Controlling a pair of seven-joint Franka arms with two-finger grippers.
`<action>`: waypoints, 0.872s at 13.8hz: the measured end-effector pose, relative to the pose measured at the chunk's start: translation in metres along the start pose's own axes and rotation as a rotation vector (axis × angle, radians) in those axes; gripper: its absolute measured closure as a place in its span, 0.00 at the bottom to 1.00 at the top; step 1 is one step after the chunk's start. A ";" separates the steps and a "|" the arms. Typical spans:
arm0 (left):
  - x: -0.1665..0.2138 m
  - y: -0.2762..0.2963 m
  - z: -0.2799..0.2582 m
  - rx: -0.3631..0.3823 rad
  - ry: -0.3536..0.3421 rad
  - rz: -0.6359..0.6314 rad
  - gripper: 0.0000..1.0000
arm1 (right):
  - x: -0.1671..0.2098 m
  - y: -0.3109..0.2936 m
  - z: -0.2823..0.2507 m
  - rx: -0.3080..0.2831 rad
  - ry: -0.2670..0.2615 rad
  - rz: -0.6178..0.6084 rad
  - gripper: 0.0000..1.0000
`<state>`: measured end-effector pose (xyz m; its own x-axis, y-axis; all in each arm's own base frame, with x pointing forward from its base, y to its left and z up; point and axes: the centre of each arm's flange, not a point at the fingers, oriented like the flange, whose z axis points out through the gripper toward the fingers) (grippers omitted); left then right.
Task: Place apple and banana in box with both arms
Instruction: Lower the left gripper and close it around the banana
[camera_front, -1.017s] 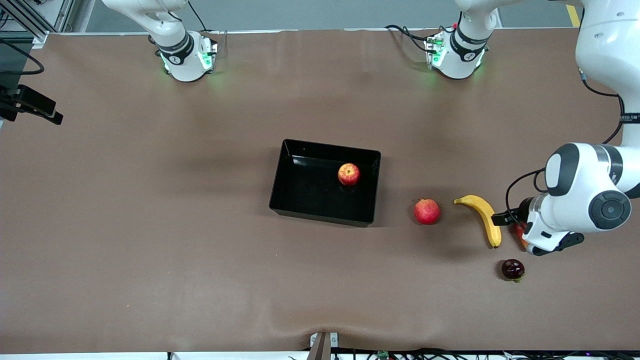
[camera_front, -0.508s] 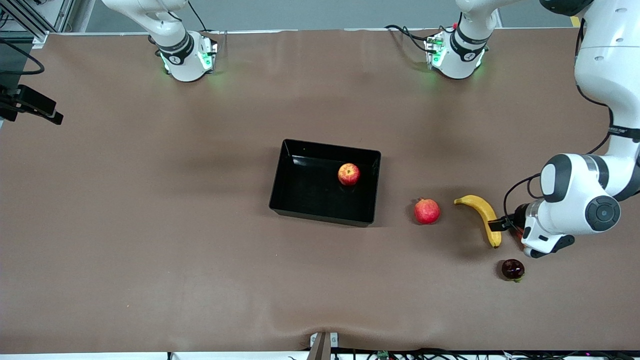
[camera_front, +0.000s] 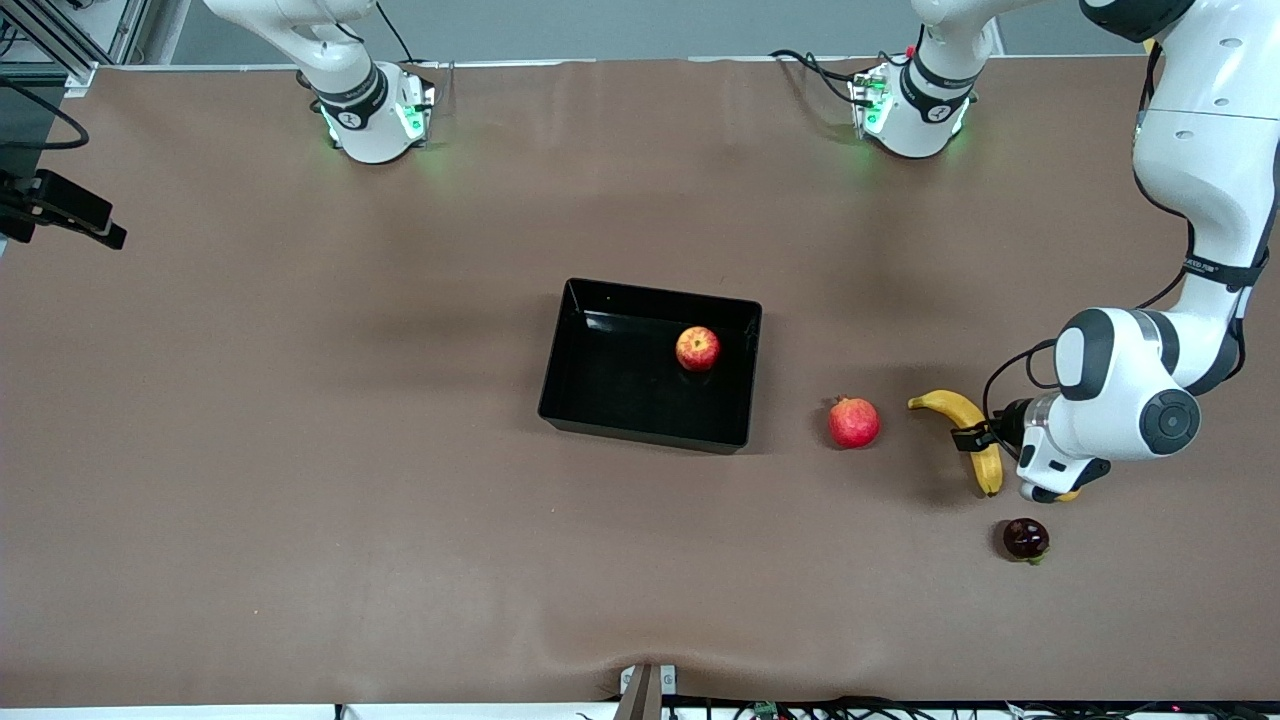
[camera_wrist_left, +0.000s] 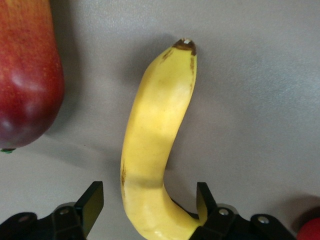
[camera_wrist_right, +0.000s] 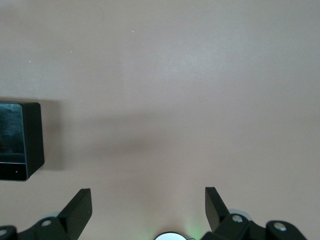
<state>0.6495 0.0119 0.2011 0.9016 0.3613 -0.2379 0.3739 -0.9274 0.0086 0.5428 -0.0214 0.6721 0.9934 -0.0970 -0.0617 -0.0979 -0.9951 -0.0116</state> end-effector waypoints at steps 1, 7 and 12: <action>0.000 0.000 0.001 0.001 -0.002 0.000 0.21 | 0.000 0.000 0.000 0.000 0.000 0.000 0.00; 0.001 -0.004 0.006 0.000 -0.010 -0.005 0.63 | 0.000 0.000 0.000 0.000 0.000 0.000 0.00; 0.003 -0.005 0.002 0.007 0.000 0.015 0.63 | 0.000 0.000 0.000 0.000 0.000 0.000 0.00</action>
<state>0.6494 0.0173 0.1981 0.9072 0.3473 -0.2374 0.3587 -0.9334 0.0053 0.5428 -0.0214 0.6721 0.9934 -0.0969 -0.0618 -0.0978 -0.9951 -0.0116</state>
